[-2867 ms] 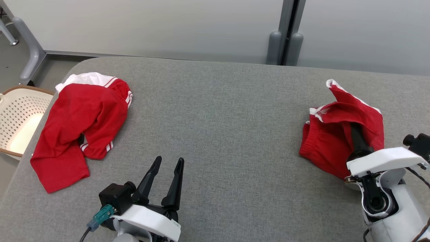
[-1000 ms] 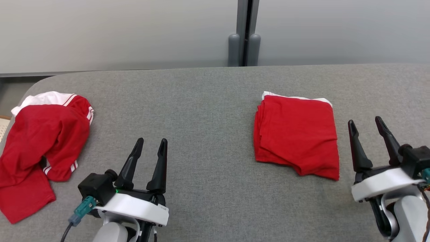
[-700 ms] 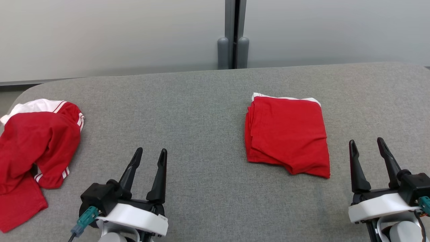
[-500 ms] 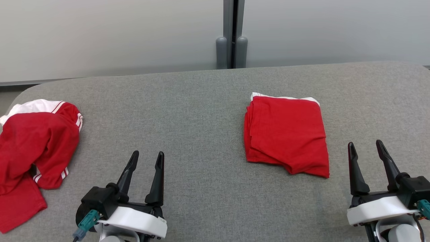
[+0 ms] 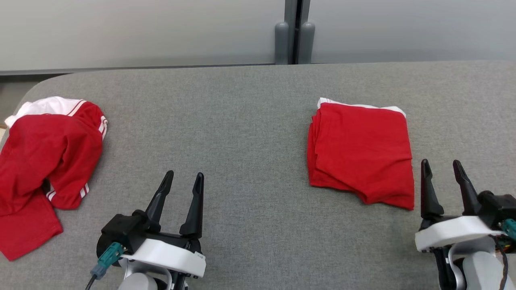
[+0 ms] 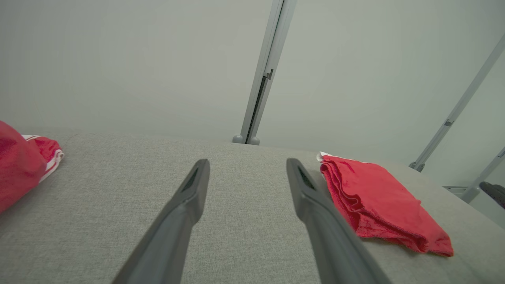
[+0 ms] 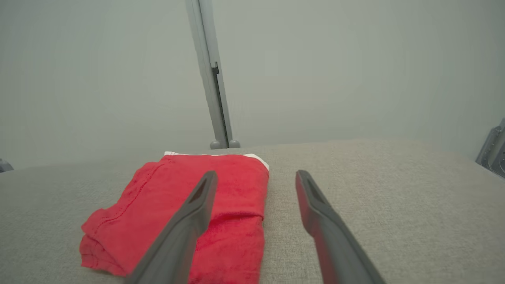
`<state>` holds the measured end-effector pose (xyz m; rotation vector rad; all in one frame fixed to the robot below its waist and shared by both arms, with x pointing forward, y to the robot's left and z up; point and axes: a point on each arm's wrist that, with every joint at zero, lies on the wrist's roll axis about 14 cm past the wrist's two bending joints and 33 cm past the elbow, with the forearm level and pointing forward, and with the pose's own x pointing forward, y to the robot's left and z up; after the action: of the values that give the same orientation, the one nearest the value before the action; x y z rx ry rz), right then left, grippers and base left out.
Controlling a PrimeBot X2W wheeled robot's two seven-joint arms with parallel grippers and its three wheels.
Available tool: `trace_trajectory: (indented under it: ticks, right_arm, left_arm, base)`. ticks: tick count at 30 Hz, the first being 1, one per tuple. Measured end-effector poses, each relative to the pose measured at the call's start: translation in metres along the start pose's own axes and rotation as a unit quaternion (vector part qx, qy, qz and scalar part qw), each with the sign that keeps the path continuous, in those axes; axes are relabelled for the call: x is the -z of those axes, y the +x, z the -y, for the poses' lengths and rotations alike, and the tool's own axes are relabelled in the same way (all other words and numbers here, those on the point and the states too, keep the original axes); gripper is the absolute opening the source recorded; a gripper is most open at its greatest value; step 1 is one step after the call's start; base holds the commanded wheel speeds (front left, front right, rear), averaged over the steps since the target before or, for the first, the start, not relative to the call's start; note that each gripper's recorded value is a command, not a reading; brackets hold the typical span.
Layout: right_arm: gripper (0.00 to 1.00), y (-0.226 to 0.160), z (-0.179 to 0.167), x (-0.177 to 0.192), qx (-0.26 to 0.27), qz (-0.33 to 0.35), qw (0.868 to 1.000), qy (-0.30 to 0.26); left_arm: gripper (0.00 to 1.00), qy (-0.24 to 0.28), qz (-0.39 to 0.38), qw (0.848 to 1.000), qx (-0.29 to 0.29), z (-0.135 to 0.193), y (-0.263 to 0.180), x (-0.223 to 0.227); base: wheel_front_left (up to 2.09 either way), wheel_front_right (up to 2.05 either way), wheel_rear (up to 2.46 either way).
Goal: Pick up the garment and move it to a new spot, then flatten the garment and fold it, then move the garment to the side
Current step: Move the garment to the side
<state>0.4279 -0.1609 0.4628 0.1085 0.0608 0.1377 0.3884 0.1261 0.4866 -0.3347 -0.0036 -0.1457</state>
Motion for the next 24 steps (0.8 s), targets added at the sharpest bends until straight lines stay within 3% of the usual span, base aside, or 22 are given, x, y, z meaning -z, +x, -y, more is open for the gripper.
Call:
trace_trajectory:
  ticks: [3, 13, 20, 21, 22, 24]
  right_arm:
    - [1.0, 0.015, -0.001, 0.013, 0.009, -0.022, 0.999, 0.044]
    - [1.0, 0.05, 0.003, 0.058, 0.033, -0.1, 0.988, 0.117]
    - [1.0, 0.058, -0.004, 0.088, 0.032, -0.156, 0.978, 0.134]
    - [0.43, 0.058, -0.005, 0.089, 0.031, -0.162, 0.977, 0.138]
    - [0.0, 0.059, -0.005, 0.089, 0.031, -0.164, 0.976, 0.141]
    - [0.0, 0.061, -0.006, 0.087, 0.026, -0.161, 0.977, 0.135]
  left_arm:
    - [1.0, 0.0, -0.008, 1.0, -0.006, -0.005, 0.003, 0.005]
    - [1.0, 0.001, -0.021, 1.0, -0.019, -0.019, 0.012, 0.015]
    - [1.0, 0.003, -0.03, 0.999, -0.031, -0.028, 0.011, 0.02]
    - [1.0, 0.004, -0.03, 0.999, -0.03, -0.028, 0.012, 0.02]
    - [1.0, 0.004, -0.03, 0.999, -0.03, -0.028, 0.012, 0.02]
    - [1.0, 0.004, -0.03, 0.999, -0.028, -0.027, 0.013, 0.02]
  base:
    - [0.0, 0.0, 0.0]
    - [0.0, 0.0, 0.0]
    - [0.0, 0.0, 0.0]
    - [0.0, 0.0, 0.0]
    - [0.0, 0.0, 0.0]
    - [0.0, 0.0, 0.0]
